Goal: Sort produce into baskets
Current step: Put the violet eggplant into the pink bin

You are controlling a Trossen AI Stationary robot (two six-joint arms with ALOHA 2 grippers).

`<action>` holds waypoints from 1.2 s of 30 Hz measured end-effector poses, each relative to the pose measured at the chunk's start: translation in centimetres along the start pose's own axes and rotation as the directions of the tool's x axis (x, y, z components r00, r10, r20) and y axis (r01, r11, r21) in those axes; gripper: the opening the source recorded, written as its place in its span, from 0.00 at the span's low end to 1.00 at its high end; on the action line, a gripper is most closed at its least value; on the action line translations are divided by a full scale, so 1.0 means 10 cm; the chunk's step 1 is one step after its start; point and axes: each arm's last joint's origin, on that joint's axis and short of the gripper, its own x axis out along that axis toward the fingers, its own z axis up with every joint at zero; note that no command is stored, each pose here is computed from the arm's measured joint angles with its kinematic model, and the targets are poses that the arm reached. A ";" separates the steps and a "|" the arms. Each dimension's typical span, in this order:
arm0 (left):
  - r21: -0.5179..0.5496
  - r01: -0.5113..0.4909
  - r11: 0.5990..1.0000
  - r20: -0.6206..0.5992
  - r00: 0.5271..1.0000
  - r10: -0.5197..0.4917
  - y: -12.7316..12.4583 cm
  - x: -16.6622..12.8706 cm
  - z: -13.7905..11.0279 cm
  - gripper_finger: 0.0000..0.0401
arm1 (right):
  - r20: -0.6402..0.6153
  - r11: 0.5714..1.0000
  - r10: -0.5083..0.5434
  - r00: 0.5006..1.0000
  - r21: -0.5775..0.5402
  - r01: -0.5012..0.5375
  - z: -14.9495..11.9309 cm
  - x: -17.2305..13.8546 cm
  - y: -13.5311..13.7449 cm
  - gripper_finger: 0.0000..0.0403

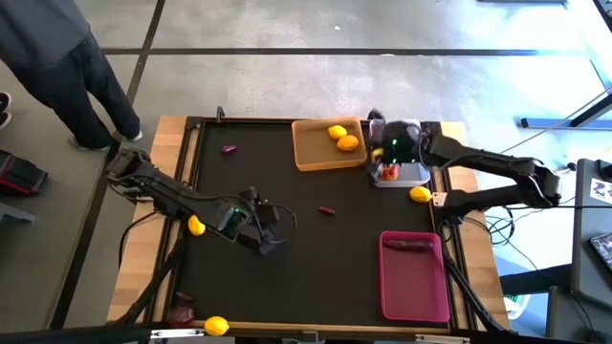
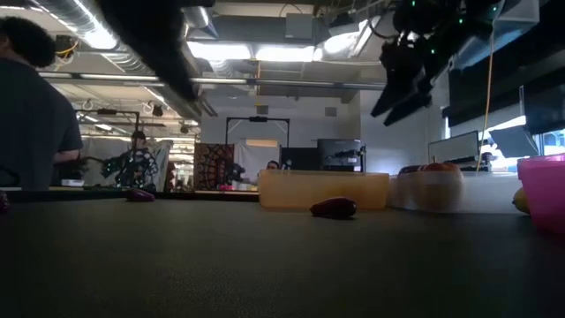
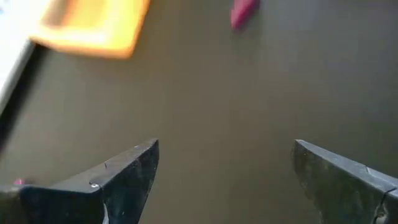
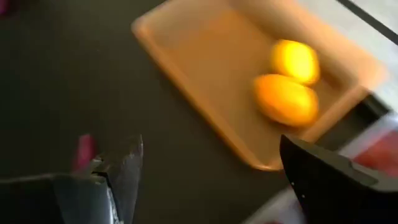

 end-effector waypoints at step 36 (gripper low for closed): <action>0.321 0.130 0.938 -0.685 0.716 0.135 0.42 0.47 -1.19 0.73 | 0.124 0.948 0.268 0.955 -0.211 -0.238 -0.59 0.24 1.20 0.80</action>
